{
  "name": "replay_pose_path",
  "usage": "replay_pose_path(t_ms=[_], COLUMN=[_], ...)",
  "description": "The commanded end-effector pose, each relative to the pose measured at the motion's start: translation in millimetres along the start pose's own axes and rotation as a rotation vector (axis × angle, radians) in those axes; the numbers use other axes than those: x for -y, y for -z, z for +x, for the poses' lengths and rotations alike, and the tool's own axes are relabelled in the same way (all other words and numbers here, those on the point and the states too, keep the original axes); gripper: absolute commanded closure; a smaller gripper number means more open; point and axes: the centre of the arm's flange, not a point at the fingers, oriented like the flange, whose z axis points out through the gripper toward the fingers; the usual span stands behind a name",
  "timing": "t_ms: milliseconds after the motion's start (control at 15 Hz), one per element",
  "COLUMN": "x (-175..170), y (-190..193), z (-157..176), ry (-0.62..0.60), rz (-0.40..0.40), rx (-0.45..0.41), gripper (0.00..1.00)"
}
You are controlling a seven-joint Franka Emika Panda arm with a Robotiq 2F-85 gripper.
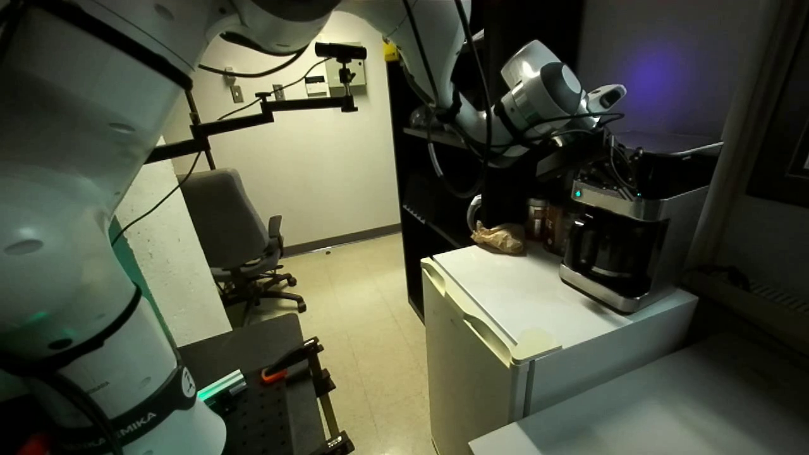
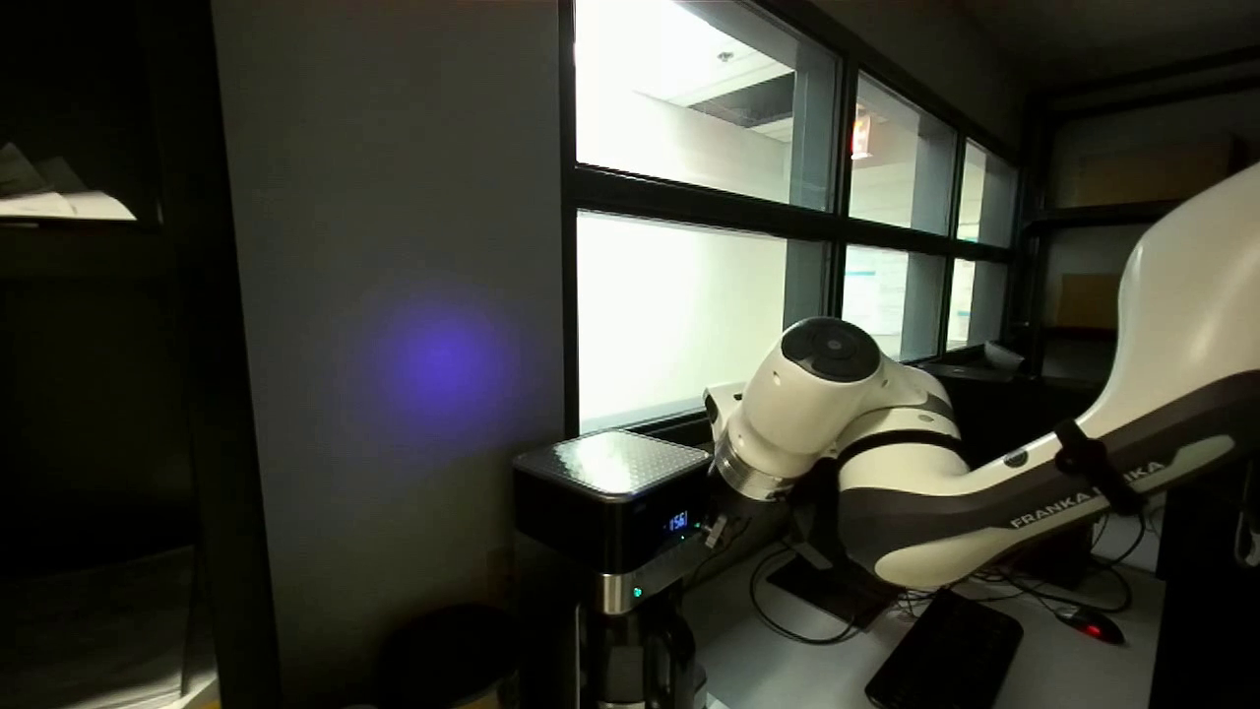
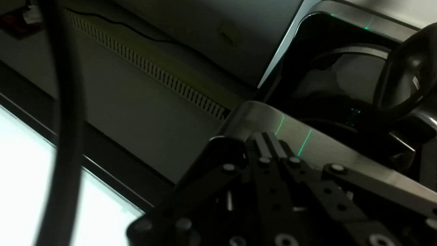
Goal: Turn off the coffeemaker.
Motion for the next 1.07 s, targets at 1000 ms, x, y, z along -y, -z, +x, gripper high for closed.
replay_pose_path(t_ms=[1000], x=[51], y=[42], z=[-25], ry=[0.089], rz=[0.148], rx=[0.001], gripper=[1.00])
